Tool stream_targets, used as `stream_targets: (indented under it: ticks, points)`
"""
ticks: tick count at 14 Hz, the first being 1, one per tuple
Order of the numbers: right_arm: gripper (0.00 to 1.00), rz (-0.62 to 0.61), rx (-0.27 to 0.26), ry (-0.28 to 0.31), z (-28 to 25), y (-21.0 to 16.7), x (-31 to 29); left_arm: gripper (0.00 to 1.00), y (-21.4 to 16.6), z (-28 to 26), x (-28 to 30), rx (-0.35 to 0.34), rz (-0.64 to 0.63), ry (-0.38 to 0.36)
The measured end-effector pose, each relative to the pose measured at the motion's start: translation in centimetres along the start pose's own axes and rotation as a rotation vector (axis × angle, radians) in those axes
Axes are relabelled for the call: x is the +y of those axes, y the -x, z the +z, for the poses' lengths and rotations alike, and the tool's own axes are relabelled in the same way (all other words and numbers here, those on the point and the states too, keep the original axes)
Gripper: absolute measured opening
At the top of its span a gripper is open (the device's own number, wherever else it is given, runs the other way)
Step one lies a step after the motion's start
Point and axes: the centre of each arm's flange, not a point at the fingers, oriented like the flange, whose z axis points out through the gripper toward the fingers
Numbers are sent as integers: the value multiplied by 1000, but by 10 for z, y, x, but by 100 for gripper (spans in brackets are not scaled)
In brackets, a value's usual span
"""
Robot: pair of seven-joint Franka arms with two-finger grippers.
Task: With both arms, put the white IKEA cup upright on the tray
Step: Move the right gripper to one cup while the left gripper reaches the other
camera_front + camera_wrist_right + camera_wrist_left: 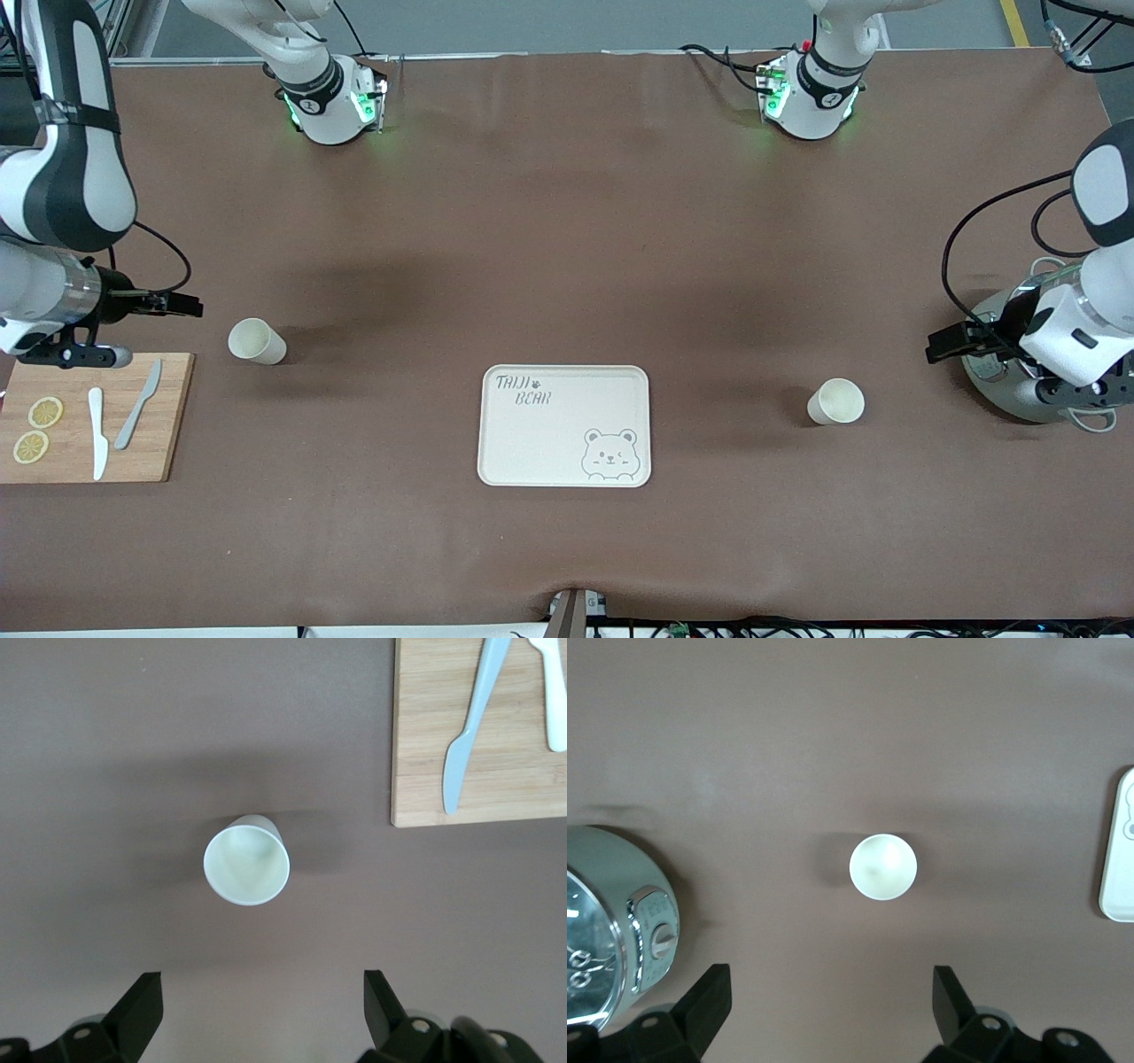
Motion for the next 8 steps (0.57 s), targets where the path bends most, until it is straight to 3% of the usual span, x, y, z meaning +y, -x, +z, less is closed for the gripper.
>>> stream_targets:
  ticks: [8]
  points:
    - [100, 31, 122, 5, 87, 8, 16, 100, -8, 73, 0, -36, 2, 7]
